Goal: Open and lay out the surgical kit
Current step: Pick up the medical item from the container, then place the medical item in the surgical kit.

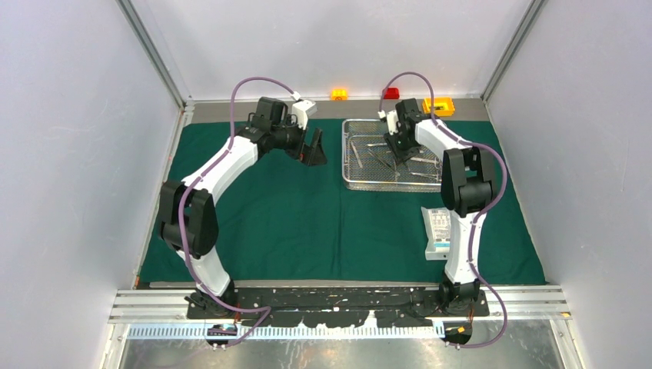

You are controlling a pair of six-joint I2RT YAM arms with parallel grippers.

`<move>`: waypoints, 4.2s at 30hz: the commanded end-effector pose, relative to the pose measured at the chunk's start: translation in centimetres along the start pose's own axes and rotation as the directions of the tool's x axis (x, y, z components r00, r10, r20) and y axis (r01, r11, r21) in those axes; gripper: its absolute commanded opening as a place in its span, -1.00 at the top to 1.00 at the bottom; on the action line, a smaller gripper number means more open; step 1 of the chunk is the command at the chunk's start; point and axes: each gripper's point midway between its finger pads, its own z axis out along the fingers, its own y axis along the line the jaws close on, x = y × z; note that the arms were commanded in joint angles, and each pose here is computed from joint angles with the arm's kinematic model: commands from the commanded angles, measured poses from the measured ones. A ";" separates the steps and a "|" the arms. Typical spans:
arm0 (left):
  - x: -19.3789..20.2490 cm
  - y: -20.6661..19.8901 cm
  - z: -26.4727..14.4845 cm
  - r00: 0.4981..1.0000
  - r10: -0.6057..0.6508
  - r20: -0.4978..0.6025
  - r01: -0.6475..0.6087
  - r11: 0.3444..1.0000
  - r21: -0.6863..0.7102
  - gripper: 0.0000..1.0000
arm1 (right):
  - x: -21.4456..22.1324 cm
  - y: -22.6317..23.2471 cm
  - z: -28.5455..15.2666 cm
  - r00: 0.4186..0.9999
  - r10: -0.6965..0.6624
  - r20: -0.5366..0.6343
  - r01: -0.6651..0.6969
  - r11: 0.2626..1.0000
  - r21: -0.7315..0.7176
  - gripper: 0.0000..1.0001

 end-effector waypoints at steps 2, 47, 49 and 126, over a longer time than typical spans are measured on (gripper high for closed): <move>-1.7 -0.3 -0.6 0.999 0.034 0.039 -0.035 0.999 0.003 -0.94 | -1.3 -0.5 -0.1 0.999 -0.011 0.051 0.013 0.999 -0.040 0.27; -9.5 -4.3 5.0 0.835 -0.544 0.077 0.511 0.820 0.257 -0.71 | -8.3 9.6 -14.4 0.886 0.246 0.393 -0.121 0.941 -0.316 0.99; -9.4 -4.4 6.1 0.801 -0.597 0.042 0.569 0.782 0.255 -0.66 | -8.5 10.6 -15.1 0.879 0.253 0.404 -0.117 0.936 -0.332 0.99; 4.8 -16.6 9.4 0.939 -0.302 -0.165 0.339 0.731 0.592 1.00 | 0.9 11.7 -17.8 0.896 0.043 0.442 0.127 0.929 -0.348 -0.05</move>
